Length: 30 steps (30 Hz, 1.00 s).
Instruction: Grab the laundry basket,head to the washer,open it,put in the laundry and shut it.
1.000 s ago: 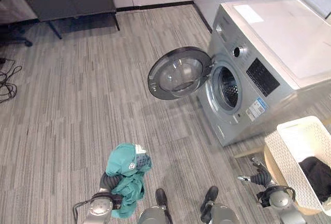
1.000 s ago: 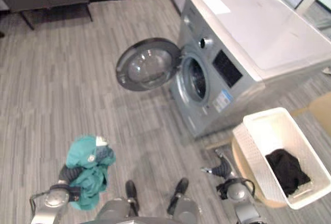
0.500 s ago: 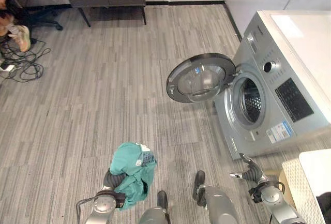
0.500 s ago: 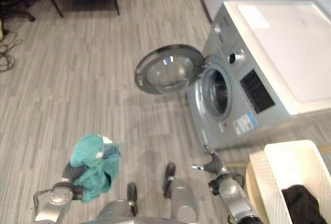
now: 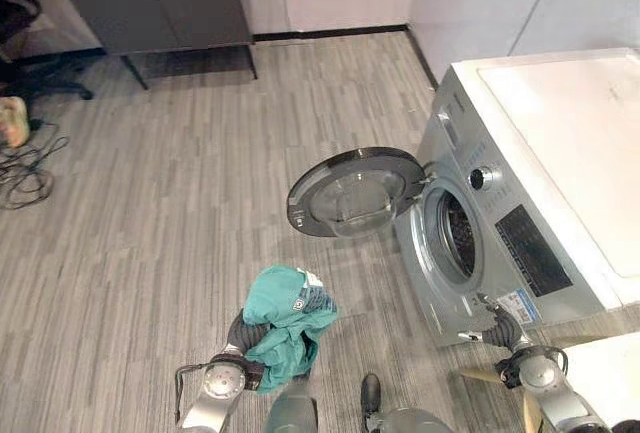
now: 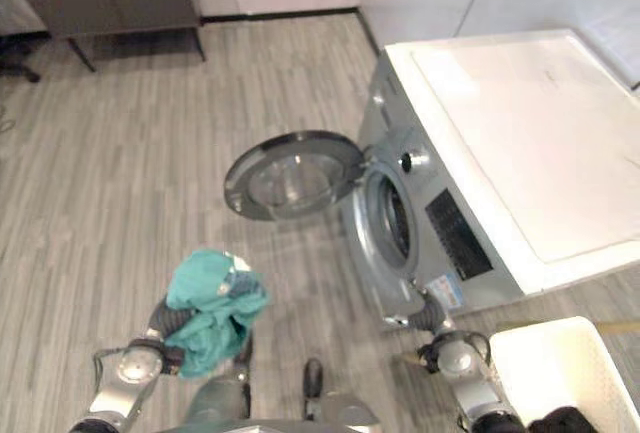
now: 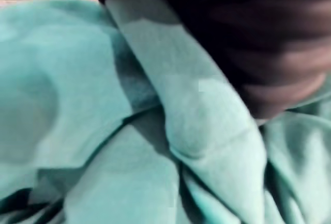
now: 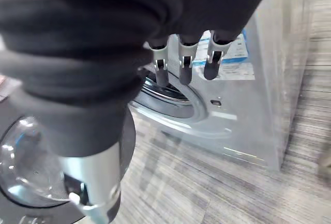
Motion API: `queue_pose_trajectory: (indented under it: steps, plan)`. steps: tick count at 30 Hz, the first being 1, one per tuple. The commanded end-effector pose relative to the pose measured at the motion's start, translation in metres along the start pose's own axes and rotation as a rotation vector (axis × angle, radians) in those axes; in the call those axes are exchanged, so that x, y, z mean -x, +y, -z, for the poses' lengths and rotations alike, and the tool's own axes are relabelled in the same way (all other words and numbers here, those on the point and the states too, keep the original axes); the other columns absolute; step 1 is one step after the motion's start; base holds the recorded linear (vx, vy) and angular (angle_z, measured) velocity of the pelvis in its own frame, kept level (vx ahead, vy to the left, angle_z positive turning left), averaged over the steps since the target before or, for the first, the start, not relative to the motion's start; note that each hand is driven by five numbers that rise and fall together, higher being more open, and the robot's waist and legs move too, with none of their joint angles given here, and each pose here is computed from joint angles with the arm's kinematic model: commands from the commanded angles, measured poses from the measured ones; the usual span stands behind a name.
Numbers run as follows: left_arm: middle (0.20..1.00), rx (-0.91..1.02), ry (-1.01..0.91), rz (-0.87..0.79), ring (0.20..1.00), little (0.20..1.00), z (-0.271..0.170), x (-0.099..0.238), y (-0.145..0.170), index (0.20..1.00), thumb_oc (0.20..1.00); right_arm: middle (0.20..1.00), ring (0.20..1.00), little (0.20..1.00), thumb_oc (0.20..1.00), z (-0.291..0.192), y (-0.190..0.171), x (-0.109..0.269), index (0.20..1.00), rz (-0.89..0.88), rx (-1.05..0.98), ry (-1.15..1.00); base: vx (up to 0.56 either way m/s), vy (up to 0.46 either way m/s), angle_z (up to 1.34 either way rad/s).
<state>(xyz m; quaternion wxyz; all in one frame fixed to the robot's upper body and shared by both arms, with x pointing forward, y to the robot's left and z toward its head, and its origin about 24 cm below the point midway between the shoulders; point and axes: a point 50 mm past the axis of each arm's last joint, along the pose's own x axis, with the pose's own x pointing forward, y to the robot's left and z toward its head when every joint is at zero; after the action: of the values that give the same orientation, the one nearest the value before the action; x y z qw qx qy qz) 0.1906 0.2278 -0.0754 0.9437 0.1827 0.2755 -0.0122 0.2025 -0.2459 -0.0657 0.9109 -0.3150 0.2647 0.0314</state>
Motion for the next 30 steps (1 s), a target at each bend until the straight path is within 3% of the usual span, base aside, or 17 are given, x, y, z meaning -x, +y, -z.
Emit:
queue_pose_trajectory:
  steps: [1, 7, 15, 30]
  plan:
    - [0.2, -0.058, -0.096, -0.022, 0.2, 0.2, -0.016, 0.003, 0.012, 0.2, 0.2, 1.0, 1.0, 1.0, 1.0, -0.004, -0.011, 0.006, 1.0, 0.055, -0.007, -0.054, 0.35, 0.322, -0.61]
    - [0.2, -0.103, -0.103, -0.009, 0.2, 0.2, -0.019, 0.002, 0.016, 0.2, 0.2, 1.0, 1.0, 1.0, 1.0, -0.001, -0.004, 0.008, 1.0, 0.05, -0.043, -0.035, 0.23, 0.262, -0.71]
    - [0.2, -0.142, -0.19, -0.079, 0.2, 0.2, -0.044, -0.005, 0.034, 0.2, 0.2, 1.0, 1.0, 1.0, 1.0, -0.031, 0.003, -0.005, 1.0, 0.018, -0.023, -0.125, 0.08, 0.158, -0.99]
    - [0.2, -0.147, -0.251, -0.013, 0.2, 0.2, -0.062, -0.013, 0.005, 0.2, 0.2, 1.0, 1.0, 1.0, 1.0, -0.004, -0.004, 0.003, 1.0, 0.041, -0.019, -0.039, 0.15, -0.035, -0.33]
